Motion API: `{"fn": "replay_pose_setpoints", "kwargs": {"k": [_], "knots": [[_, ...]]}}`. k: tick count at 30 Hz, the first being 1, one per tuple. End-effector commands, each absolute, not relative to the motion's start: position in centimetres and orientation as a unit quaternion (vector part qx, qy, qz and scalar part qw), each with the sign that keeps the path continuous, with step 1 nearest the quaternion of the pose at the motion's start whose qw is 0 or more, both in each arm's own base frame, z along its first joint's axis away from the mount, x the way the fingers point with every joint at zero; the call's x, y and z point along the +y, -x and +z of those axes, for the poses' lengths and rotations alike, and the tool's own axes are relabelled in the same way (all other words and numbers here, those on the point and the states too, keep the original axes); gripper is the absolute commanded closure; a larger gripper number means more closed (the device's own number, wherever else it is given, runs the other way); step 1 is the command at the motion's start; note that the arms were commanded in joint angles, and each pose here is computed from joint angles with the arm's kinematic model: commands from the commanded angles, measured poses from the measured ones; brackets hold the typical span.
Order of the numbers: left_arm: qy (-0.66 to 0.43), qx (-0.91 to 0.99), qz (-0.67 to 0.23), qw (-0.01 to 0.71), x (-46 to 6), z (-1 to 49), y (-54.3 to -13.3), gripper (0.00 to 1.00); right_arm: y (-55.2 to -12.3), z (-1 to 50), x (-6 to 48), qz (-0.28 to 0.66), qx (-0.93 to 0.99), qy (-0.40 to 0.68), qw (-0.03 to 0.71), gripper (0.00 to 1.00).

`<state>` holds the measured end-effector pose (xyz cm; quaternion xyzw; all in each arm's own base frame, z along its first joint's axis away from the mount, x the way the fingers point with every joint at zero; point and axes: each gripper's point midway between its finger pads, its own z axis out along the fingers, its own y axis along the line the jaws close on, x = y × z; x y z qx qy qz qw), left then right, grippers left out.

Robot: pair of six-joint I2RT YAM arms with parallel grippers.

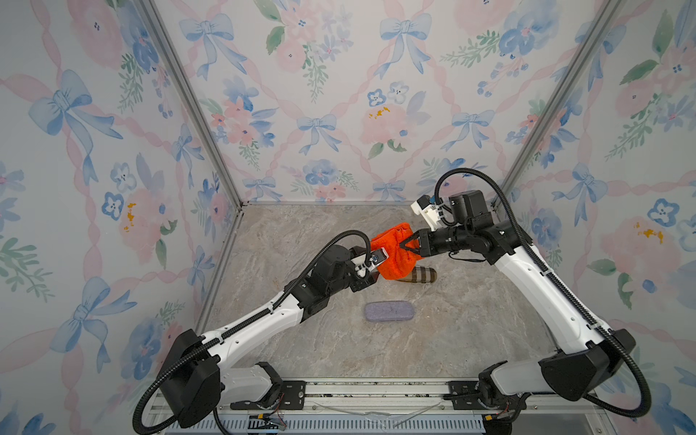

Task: Wipe the eyeglass case
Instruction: Wipe the dirt from the eyeglass case.

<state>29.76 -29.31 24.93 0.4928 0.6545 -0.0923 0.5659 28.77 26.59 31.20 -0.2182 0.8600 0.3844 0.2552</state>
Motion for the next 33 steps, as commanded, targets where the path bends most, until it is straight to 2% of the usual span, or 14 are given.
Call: {"fn": "replay_pose_setpoints", "kwargs": {"k": [1,3,7,10,13,19,21,28,30,33], "knots": [[-0.464,0.581,-0.139,0.654,-30.6,32.5,-28.7,0.72,-28.6,28.6,30.8,0.4,0.858,0.227,0.229,1.0],[-0.464,0.579,-0.135,0.656,-30.4,32.8,-28.7,0.72,-29.2,28.0,30.2,0.382,0.865,0.231,0.23,1.0],[-0.463,0.58,-0.132,0.657,-29.8,32.8,-28.5,0.72,-32.9,27.9,23.2,0.324,0.894,0.178,0.253,1.0],[-0.459,0.583,-0.133,0.657,-29.5,32.7,-28.4,0.72,-34.0,29.2,20.0,0.308,0.898,0.15,0.275,1.0],[-0.455,0.587,-0.137,0.656,-29.4,32.6,-28.4,0.72,-33.2,29.8,21.9,0.324,0.889,0.16,0.282,1.0],[-0.457,0.585,-0.14,0.655,-29.8,32.7,-28.6,0.72,-29.7,28.0,31.3,0.394,0.86,0.227,0.233,1.0],[-0.458,0.585,-0.138,0.655,-29.7,32.8,-28.6,0.72,-30.5,27.2,30.7,0.382,0.867,0.222,0.23,1.0],[-0.453,0.587,-0.135,0.657,-28.7,32.7,-28.3,0.72,-34.7,27.9,21.9,0.322,0.893,0.145,0.277,1.0],[-0.455,0.586,-0.135,0.657,-28.7,32.7,-28.4,0.72,-34.4,28.4,23.6,0.342,0.883,0.155,0.282,1.0],[-0.458,0.583,-0.134,0.657,-29.1,33.0,-28.7,0.72,-32.1,27.7,29.3,0.38,0.868,0.205,0.245,1.0]]}}
